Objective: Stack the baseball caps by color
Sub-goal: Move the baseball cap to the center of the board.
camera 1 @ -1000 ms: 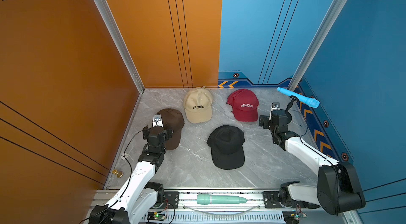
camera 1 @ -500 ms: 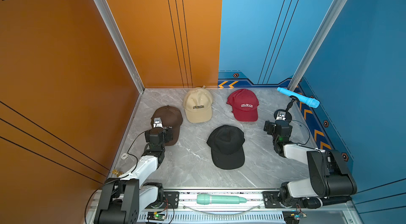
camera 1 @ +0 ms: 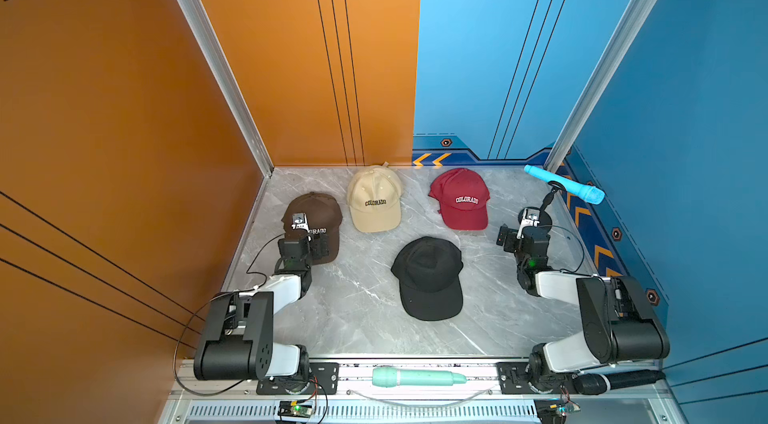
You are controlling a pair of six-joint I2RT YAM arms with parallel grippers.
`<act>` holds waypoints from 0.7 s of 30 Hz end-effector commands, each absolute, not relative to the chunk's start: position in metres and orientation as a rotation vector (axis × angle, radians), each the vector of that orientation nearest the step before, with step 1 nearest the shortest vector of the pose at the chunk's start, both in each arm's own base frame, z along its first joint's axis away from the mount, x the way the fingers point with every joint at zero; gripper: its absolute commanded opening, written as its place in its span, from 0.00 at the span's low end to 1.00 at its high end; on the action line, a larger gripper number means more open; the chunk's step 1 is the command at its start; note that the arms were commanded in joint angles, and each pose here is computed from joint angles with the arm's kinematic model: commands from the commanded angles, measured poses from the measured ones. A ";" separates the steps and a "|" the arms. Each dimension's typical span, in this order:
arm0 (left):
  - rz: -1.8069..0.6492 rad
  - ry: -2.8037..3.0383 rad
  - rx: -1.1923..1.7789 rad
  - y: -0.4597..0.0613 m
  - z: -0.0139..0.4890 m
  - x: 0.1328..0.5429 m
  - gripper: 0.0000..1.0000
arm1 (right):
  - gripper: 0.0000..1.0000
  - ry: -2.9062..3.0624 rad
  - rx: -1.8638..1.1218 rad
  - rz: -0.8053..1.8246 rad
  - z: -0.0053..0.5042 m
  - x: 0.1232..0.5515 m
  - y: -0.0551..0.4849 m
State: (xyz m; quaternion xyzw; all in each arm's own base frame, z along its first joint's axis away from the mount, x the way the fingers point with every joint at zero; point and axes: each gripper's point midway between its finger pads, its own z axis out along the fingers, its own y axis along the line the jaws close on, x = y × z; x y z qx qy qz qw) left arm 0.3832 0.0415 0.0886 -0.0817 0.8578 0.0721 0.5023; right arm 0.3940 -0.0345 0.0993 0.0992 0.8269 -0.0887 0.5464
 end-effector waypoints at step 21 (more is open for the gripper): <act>0.099 2.158 -0.123 0.025 0.081 0.427 0.98 | 1.00 1.953 0.241 -0.186 0.099 0.394 -0.034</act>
